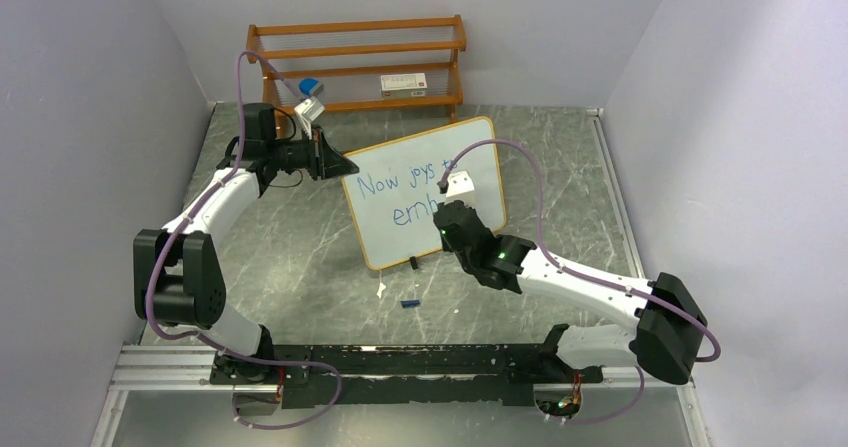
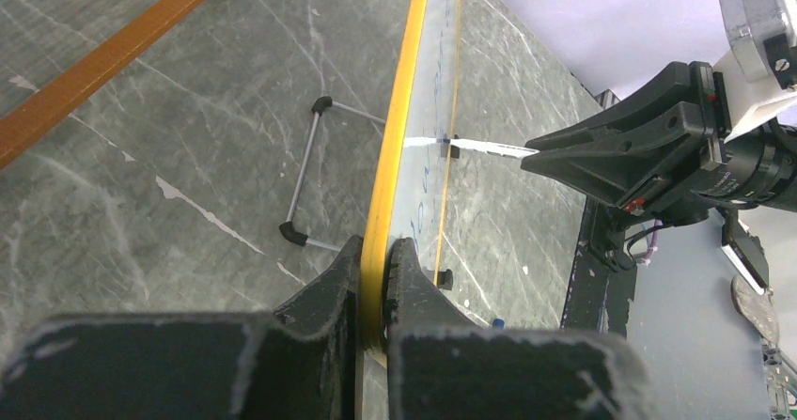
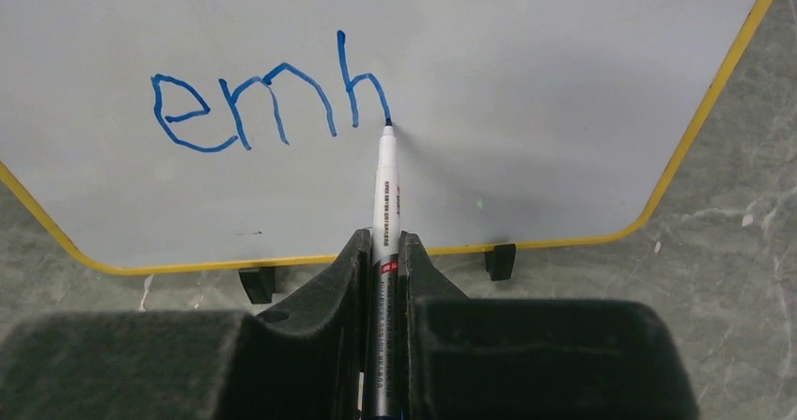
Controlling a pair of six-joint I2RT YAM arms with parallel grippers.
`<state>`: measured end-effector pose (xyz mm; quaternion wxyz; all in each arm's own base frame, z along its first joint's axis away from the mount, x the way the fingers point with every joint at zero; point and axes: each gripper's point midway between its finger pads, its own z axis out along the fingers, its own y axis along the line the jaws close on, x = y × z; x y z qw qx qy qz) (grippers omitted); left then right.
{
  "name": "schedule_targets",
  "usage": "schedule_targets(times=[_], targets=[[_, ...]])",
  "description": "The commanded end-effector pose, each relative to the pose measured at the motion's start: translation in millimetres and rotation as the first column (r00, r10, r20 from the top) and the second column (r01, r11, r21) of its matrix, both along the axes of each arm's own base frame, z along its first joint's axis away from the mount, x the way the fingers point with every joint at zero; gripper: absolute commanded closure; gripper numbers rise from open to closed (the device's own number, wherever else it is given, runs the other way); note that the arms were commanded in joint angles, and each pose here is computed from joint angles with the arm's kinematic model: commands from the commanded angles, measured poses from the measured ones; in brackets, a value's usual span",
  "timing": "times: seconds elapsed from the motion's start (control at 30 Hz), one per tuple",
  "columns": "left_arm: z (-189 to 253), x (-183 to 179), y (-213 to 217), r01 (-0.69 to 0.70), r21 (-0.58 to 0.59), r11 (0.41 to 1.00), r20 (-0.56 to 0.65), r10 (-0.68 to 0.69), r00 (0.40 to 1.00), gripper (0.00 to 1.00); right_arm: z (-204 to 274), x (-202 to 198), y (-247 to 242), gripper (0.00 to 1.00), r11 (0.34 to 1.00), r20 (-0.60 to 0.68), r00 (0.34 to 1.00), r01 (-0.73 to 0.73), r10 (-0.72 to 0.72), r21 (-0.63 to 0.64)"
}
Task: Write a sentence on the whiteboard
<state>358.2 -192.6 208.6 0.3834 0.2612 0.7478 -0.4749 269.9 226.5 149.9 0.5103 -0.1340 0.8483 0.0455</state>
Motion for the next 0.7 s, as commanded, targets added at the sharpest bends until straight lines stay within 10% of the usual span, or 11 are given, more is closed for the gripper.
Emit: schedule_targets(times=[0.0,0.67], targets=[[-80.1,-1.7,5.4,-0.048,0.217,0.975,-0.078,0.066,0.995,0.95,-5.5,-5.1,-4.7,1.0,1.0,-0.026,1.0,0.005,-0.005,0.011],[-80.0,-1.6,5.8,-0.051,0.219,0.974,-0.077,0.069,0.995,0.95,-0.2,0.2,16.5,1.0,0.998,-0.013,0.999,-0.037,0.037,0.058]])
